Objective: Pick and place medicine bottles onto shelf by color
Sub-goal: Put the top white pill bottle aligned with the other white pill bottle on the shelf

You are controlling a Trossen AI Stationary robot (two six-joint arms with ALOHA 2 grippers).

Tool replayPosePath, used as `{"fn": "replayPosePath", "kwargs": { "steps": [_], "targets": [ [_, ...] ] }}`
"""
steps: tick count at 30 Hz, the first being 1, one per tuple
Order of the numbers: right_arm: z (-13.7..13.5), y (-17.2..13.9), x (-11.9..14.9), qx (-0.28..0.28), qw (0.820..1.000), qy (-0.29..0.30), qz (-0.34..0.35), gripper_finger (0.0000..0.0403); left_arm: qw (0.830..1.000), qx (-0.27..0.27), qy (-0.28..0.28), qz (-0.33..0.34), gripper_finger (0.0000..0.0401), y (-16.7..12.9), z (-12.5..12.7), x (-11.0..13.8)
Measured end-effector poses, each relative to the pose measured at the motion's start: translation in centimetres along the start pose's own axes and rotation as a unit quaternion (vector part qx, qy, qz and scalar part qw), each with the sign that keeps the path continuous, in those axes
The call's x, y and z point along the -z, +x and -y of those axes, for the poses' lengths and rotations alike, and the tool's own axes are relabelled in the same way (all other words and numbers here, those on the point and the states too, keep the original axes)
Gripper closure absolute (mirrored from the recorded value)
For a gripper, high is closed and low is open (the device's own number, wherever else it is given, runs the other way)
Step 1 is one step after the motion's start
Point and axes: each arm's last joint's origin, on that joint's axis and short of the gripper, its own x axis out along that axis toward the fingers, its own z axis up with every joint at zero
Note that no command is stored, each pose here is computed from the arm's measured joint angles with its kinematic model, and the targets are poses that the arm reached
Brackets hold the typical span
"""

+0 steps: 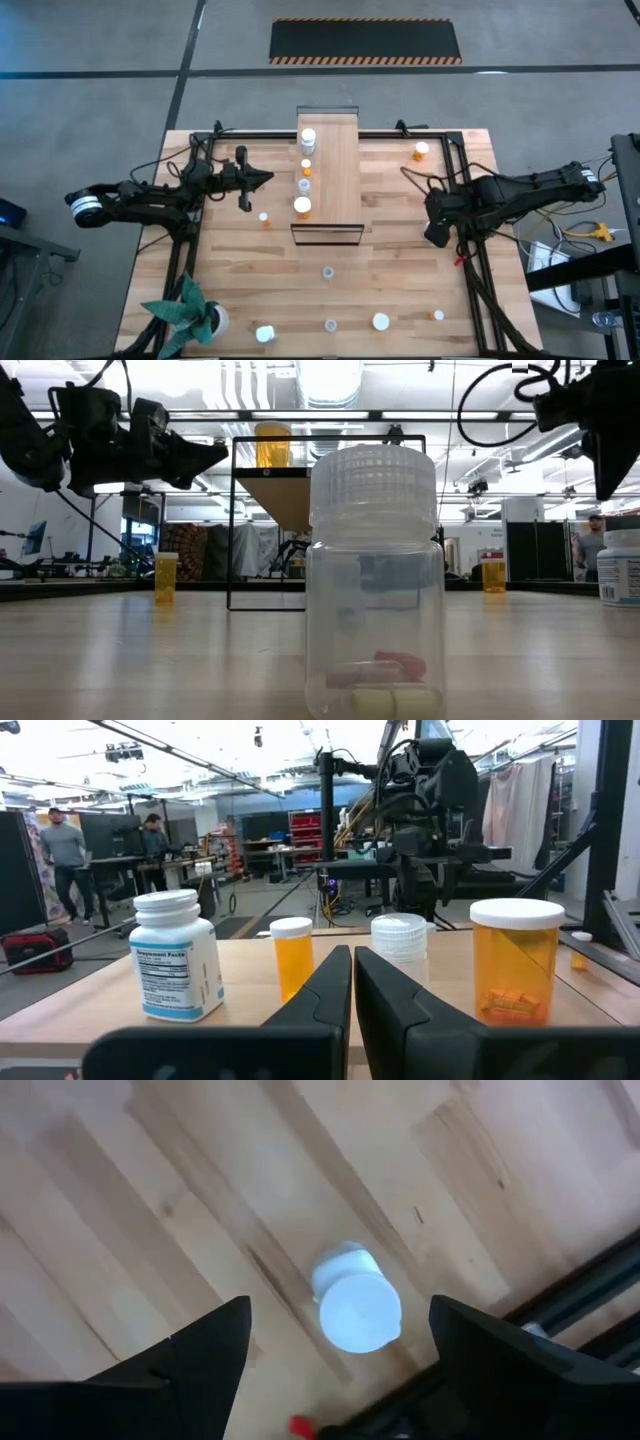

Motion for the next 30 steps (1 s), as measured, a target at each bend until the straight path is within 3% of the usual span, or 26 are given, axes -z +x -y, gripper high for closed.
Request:
{"fn": "replayPosePath", "kwargs": {
  "steps": [13, 19, 25, 30],
  "targets": [
    [-1.5, 2.8, -1.1, 0.058, 0.974, -0.188, -0.112, 0.0113, 1.0, 0.002, -0.003, 0.0, 0.0401, 0.0, 0.1, 0.0],
    [-1.1, 3.5, -0.7, 0.068, 0.971, -0.201, -0.111, 0.0119, 1.0, 0.002, -0.003, 0.0, 0.0401, 0.0, 0.1, 0.0],
    [-1.0, 4.1, -0.5, 0.036, 0.976, -0.197, -0.083, 0.0132, 1.0, 0.002, -0.002, 0.0, 0.0401, 0.0, 0.1, 0.0],
    [-0.6, 5.0, 0.1, 0.036, 0.972, -0.206, -0.103, 0.0147, 1.0, 0.002, -0.002, 0.0, 0.0401, 0.0, 0.1, 0.0]
  ]
}}
